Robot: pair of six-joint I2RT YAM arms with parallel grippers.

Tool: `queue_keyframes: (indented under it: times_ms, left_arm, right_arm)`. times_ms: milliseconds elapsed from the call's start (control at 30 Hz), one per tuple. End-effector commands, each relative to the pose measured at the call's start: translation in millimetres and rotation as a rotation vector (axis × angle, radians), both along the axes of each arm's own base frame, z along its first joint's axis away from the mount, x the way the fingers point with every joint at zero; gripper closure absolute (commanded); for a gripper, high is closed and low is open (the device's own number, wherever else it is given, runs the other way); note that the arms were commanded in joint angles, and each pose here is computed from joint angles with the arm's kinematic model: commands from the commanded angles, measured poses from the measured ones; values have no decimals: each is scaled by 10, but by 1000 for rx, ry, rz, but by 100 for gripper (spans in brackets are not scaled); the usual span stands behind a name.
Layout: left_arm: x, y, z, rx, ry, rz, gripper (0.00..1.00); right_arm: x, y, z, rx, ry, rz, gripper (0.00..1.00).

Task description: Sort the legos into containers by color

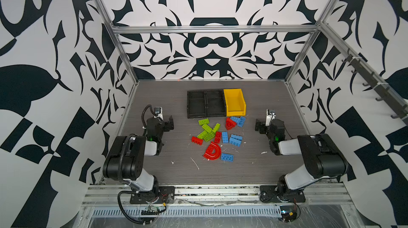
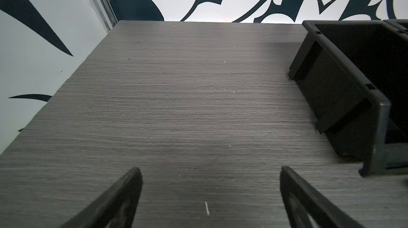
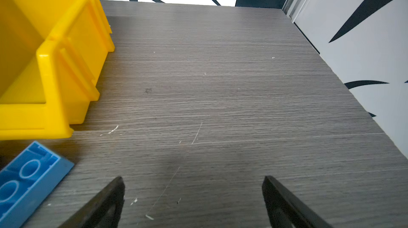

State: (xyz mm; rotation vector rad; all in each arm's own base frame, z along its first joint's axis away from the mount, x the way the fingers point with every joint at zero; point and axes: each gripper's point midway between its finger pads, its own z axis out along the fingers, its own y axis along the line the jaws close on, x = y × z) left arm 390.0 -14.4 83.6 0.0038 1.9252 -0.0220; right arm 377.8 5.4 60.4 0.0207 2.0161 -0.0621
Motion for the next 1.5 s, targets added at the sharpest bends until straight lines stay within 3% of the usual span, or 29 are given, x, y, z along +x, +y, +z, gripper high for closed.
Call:
queue_keyframes:
  times_ms: [0, 1167, 1333, 1433, 1467]
  left_arm:
    - [39, -33, 37, 5, -5, -24, 0]
    - [37, -31, 42, 4, -8, -24, 0]
    - [-13, -8, 306, 7, -27, -5, 0]
    - [-107, -105, 623, 39, -49, 15, 0]
    - [-145, -189, 782, -19, -62, 4, 0]
  right_arm:
    - [100, -4, 178, 1, -58, -4, 1]
    - [113, -33, 231, 5, -58, -23, 1]
    - [105, -63, 500, -5, -4, -63, 6]
    - [25, 38, 646, 82, 77, -65, 14]
    - [-24, 94, 674, 110, 118, -64, 15]
